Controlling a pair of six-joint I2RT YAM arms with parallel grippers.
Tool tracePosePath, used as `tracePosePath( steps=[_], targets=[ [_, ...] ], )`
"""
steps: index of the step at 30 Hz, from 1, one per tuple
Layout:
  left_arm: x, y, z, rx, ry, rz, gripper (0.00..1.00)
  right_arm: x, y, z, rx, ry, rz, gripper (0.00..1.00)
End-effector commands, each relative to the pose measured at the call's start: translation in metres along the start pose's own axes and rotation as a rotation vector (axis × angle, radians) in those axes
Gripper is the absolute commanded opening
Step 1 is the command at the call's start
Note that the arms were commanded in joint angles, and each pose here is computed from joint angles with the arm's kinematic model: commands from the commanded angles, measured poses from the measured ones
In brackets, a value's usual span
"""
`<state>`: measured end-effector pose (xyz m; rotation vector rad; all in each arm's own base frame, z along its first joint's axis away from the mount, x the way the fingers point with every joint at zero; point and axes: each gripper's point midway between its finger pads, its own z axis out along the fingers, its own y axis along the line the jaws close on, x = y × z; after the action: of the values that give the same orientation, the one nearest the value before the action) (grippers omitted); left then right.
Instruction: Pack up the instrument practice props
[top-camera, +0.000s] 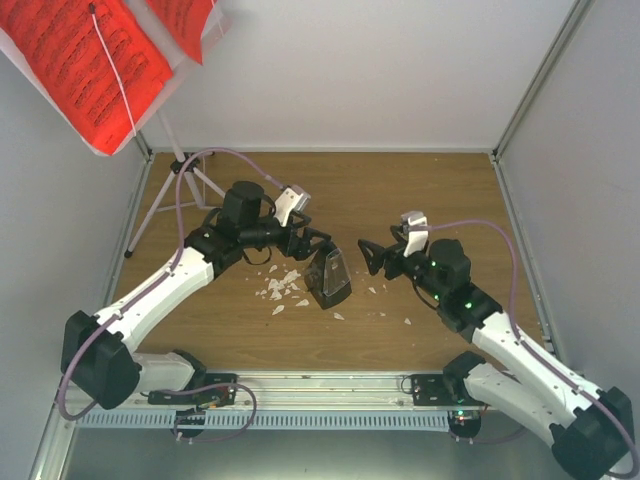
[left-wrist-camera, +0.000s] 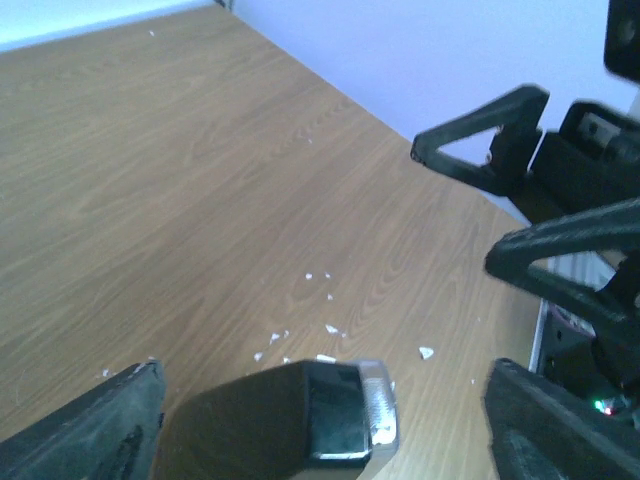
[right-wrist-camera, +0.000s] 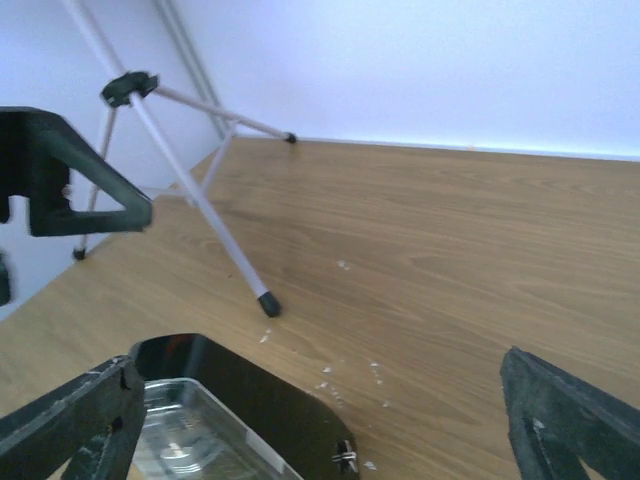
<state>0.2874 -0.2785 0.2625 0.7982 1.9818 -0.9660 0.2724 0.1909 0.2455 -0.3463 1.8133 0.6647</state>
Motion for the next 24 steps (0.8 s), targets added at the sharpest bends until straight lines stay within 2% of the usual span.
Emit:
tracePosePath(
  steps=[1,4,14,24],
  targets=[
    [0.015,-0.007,0.006,0.15,0.071,-0.083,0.78,0.011,0.033,0.005,-0.152,0.084,-0.033,0.94],
    [0.019,-0.007,0.011,0.173,0.08,-0.097,0.7,0.017,0.049,0.008,-0.18,0.096,-0.069,0.91],
    [0.026,0.005,0.018,0.189,0.078,-0.111,0.58,0.043,0.06,0.03,-0.105,0.163,-0.139,0.83],
    [0.04,0.014,0.024,0.185,0.119,-0.133,0.57,0.056,0.065,0.048,-0.092,0.192,-0.172,0.79]
  ],
)
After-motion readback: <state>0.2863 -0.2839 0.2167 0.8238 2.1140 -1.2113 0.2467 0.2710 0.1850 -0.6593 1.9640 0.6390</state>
